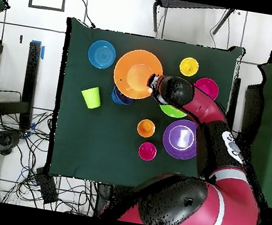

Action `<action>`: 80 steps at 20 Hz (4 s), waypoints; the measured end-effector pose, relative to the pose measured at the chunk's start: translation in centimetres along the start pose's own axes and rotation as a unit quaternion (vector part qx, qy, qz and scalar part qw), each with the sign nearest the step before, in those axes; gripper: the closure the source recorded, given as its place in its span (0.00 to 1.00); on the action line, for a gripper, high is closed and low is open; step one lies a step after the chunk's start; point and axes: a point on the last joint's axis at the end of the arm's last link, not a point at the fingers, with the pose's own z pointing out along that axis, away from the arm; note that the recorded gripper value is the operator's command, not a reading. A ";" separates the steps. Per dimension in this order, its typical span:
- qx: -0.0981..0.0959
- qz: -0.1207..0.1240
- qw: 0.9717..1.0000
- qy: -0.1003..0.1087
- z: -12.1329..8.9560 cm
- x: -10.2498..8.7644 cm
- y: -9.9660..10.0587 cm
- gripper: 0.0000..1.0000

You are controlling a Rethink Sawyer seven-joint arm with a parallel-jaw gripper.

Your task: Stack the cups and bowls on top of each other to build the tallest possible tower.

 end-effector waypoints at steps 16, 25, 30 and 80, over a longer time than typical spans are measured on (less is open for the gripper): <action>-0.007 -0.021 1.000 -0.022 3.0 0.6 1.1 0.00; 0.020 -0.064 0.997 -0.036 0.9 0.9 3.3 0.00; 0.039 -0.093 0.994 -0.042 -1.6 1.5 5.7 0.00; 0.128 -0.141 0.982 -0.012 -6.4 10.4 10.8 0.00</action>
